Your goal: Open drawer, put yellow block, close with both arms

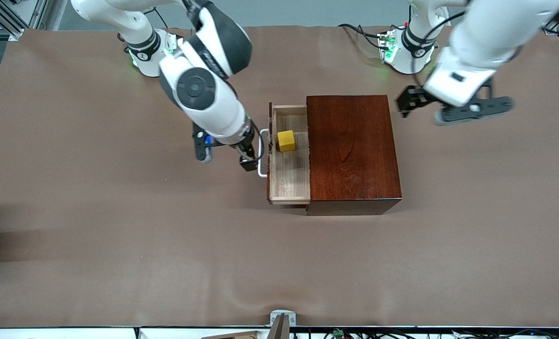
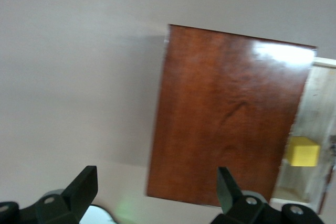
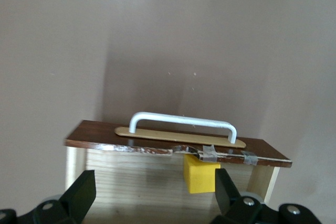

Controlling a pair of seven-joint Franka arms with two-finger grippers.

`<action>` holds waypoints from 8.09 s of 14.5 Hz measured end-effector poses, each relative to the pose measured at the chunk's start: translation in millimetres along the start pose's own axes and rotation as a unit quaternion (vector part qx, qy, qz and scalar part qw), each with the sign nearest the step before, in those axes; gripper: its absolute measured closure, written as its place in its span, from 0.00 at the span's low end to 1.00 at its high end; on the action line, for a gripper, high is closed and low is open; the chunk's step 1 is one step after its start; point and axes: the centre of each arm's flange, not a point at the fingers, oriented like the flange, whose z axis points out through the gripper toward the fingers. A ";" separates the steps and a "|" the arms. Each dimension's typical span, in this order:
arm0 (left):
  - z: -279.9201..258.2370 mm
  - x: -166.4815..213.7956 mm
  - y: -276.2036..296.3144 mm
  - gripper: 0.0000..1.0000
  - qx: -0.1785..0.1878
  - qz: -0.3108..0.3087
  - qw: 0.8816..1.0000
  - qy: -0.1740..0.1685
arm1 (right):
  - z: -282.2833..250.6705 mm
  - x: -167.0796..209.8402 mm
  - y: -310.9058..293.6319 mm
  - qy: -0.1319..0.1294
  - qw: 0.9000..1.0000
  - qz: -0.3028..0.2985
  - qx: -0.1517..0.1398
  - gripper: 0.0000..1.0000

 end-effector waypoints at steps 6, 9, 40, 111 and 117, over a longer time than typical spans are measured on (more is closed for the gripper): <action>47.6 -37.3 122.6 0.00 -0.041 -0.083 0.996 0.004 | -43.3 60.5 -3.3 0.004 0.998 -0.064 -0.023 0.00; 77.9 -46.9 176.9 0.00 -0.058 -0.129 0.990 -0.004 | -61.4 88.2 -2.5 0.005 0.992 -0.120 -0.047 0.00; 310.6 -118.8 373.5 0.00 -0.070 -0.416 0.902 0.093 | -221.2 284.7 58.8 0.021 0.787 -0.616 -0.045 0.00; -24.4 61.0 -163.6 0.00 0.005 0.086 0.995 0.047 | -244.7 349.2 124.5 0.085 0.743 -0.663 -0.039 0.00; -33.4 55.7 -171.6 0.00 -0.003 0.096 0.994 0.050 | -244.4 347.6 124.2 0.085 0.742 -0.664 -0.039 0.00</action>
